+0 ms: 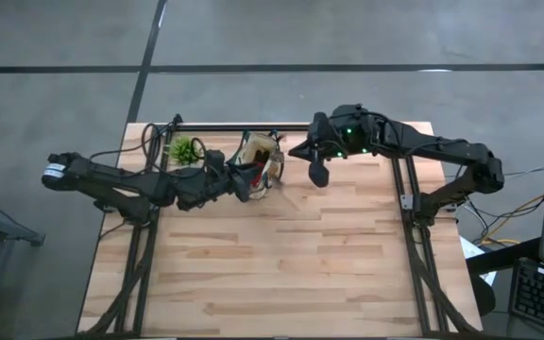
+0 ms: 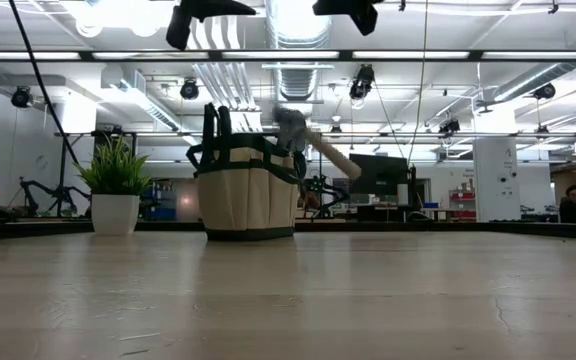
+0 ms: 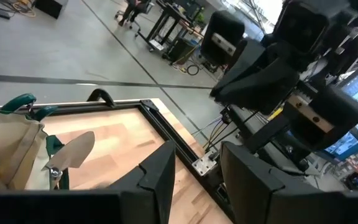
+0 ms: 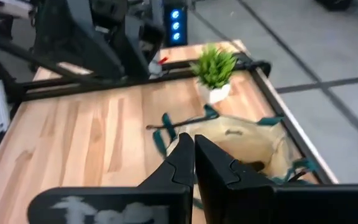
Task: Pick & Place Garden tools in Gardening bag
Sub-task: Put the brown trowel into the green gardening bag
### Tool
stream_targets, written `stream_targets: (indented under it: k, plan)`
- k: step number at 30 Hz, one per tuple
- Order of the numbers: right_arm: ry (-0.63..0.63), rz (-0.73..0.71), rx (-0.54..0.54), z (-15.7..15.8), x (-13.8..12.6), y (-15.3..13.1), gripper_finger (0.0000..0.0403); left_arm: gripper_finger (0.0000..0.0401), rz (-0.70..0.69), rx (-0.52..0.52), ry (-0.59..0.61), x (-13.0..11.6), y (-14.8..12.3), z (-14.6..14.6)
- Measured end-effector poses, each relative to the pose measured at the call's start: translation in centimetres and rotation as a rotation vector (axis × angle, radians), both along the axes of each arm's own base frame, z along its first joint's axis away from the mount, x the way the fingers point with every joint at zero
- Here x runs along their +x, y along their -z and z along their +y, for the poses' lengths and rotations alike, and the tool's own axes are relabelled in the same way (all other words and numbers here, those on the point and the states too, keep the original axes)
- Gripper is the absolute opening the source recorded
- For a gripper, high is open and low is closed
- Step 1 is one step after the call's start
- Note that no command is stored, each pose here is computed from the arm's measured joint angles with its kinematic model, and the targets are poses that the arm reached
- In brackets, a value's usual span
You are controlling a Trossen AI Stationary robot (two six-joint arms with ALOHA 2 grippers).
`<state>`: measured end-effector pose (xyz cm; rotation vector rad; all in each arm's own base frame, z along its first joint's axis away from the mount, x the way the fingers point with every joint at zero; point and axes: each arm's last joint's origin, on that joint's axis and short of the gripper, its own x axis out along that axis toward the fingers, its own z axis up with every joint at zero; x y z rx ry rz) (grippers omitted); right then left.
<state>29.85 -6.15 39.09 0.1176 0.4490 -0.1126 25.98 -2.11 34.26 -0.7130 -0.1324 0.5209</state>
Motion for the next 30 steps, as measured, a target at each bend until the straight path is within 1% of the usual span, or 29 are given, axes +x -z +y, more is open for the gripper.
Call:
stream_targets:
  k: [3, 7, 9, 12, 14, 17, 18, 21, 24, 27, 30]
  plan:
    - [-0.020, 0.045, 0.026, 0.0, -0.1, 0.4, 0.0008, 0.0131, -0.008, -0.005, 0.012, -0.1, -0.2, 0.0]
    - [-0.029, 0.122, 0.026, 0.0, -0.5, 1.3, 0.0008, 0.0131, -0.010, 0.003, 0.020, -0.3, -0.3, 0.0]
    - [-0.025, 0.150, 0.034, -0.1, -0.5, 1.7, 0.0008, 0.0131, -0.005, 0.014, 0.021, -0.4, -0.4, 0.0]
    - [-0.004, 0.195, 0.076, -0.2, -0.5, 2.5, 0.0008, 0.0131, -0.006, 0.015, 0.024, -0.4, -0.4, 0.0]
    - [0.000, 0.226, 0.103, -0.2, -0.6, 3.2, 0.0008, 0.0131, -0.012, 0.000, 0.055, -0.3, -0.4, -0.1]
    - [0.009, 0.257, 0.155, -0.1, -0.7, 4.0, 0.0008, 0.0131, 0.018, -0.012, 0.161, -0.2, -0.1, -0.3]
    - [0.013, 0.271, 0.164, -0.1, -0.8, 4.2, 0.0008, 0.0130, 0.032, -0.045, 0.193, -0.2, 0.2, -0.5]
    - [0.016, 0.308, 0.175, 0.0, -1.0, 4.5, 0.0008, 0.0129, 0.079, -0.205, 0.289, -0.1, 1.3, -1.1]
    - [0.016, 0.338, 0.181, 0.1, -1.4, 4.6, 0.0008, 0.0124, 0.165, -0.306, 0.370, -0.4, 2.3, -2.4]
    - [0.011, 0.349, 0.176, 0.2, -1.8, 4.5, 0.0008, 0.0118, 0.274, -0.422, 0.391, -1.2, 3.5, -3.9]
    - [-0.002, 0.346, 0.155, 0.2, -1.9, 4.4, 0.0008, 0.0112, 0.391, -0.549, 0.347, -2.3, 4.8, -5.0]
